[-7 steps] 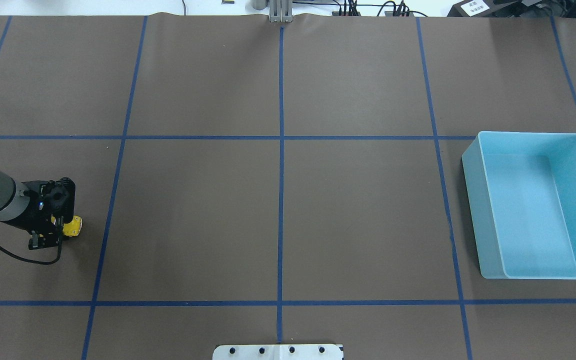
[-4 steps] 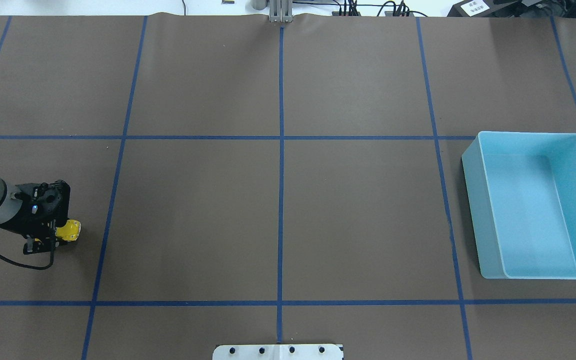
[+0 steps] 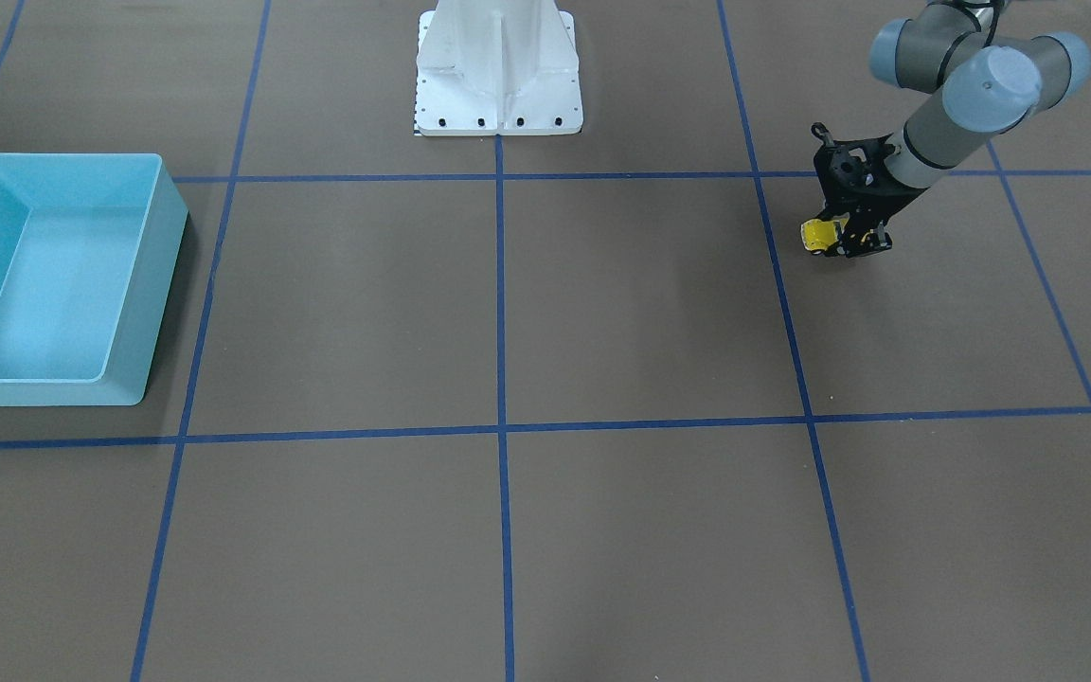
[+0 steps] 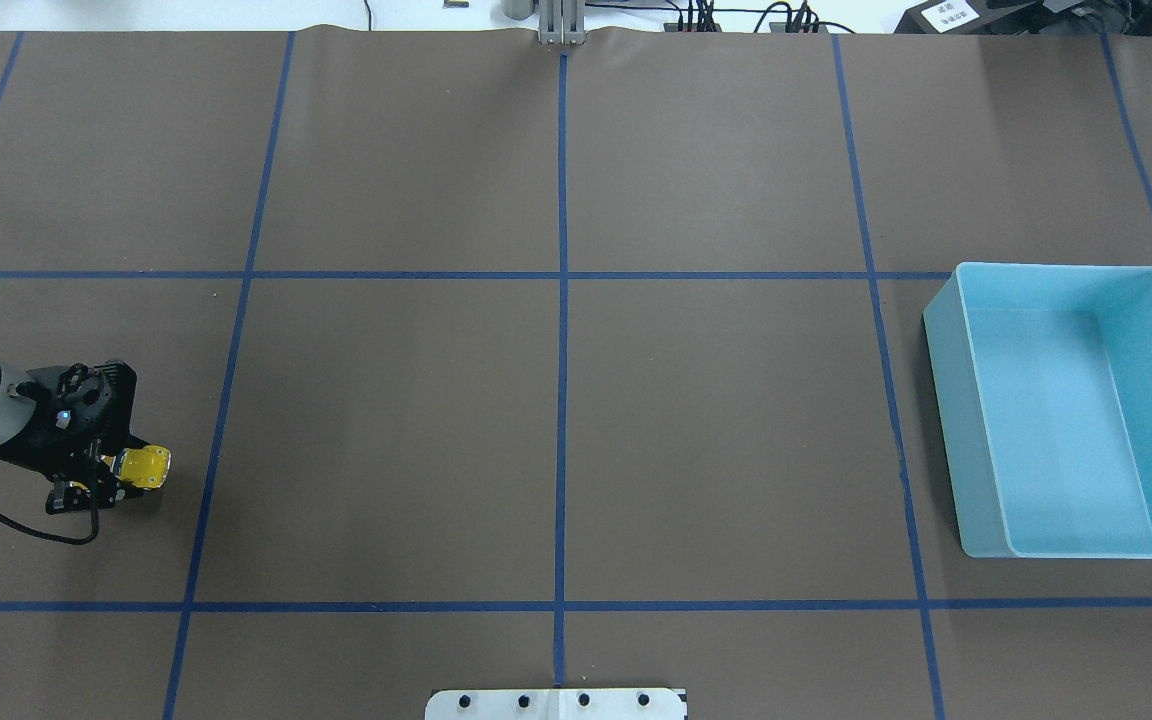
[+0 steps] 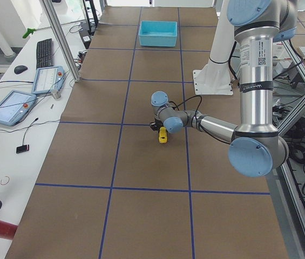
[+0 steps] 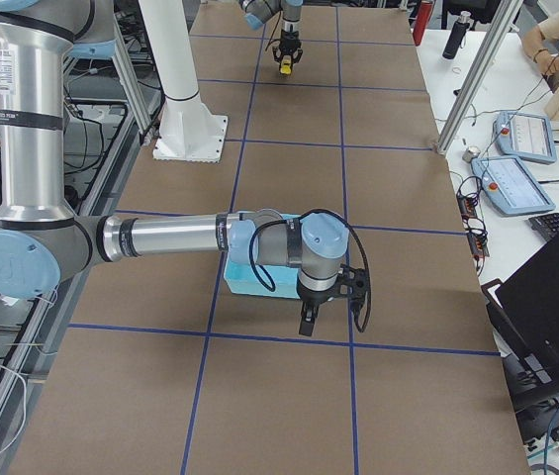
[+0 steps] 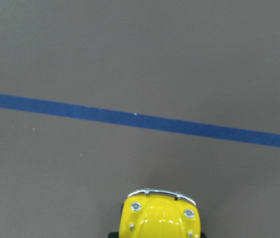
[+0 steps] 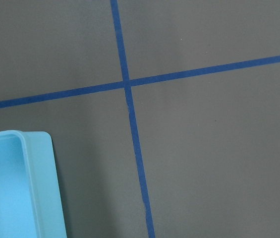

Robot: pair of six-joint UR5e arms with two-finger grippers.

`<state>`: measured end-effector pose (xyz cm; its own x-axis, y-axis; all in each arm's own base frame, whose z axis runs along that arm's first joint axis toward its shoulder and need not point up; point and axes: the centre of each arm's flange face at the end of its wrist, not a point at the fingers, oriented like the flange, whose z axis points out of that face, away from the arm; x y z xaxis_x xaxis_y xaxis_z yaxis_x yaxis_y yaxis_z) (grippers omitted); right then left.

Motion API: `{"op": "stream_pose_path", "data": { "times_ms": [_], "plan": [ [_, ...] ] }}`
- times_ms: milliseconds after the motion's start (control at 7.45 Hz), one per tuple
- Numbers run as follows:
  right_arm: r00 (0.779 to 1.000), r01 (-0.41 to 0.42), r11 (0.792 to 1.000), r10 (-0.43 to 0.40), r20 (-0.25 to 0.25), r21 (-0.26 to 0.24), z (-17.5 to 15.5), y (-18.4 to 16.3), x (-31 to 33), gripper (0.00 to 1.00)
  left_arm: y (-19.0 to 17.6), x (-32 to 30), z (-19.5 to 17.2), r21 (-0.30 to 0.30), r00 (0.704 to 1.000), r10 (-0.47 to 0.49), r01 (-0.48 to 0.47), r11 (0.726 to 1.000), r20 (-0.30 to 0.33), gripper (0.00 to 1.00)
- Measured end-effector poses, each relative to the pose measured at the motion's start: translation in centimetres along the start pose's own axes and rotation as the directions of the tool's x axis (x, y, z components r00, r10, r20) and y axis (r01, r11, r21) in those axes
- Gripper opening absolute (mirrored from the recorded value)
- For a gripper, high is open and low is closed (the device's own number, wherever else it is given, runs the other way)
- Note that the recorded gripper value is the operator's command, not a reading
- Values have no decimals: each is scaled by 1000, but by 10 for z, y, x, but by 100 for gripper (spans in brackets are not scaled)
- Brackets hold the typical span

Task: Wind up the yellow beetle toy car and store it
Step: 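Press the left gripper on the car and drag it backward to wind it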

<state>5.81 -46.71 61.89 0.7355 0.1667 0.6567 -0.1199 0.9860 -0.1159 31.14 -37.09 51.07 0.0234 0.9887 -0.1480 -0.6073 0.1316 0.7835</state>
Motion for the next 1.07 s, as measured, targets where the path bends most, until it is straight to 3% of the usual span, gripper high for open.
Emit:
{"op": "stream_pose_path", "data": {
  "times_ms": [1074],
  "plan": [
    [1000,0,1000,0,20,-3,0,0,-2,100,7,-15,7,81,999,34,-36,996,26,0]
  ]
}}
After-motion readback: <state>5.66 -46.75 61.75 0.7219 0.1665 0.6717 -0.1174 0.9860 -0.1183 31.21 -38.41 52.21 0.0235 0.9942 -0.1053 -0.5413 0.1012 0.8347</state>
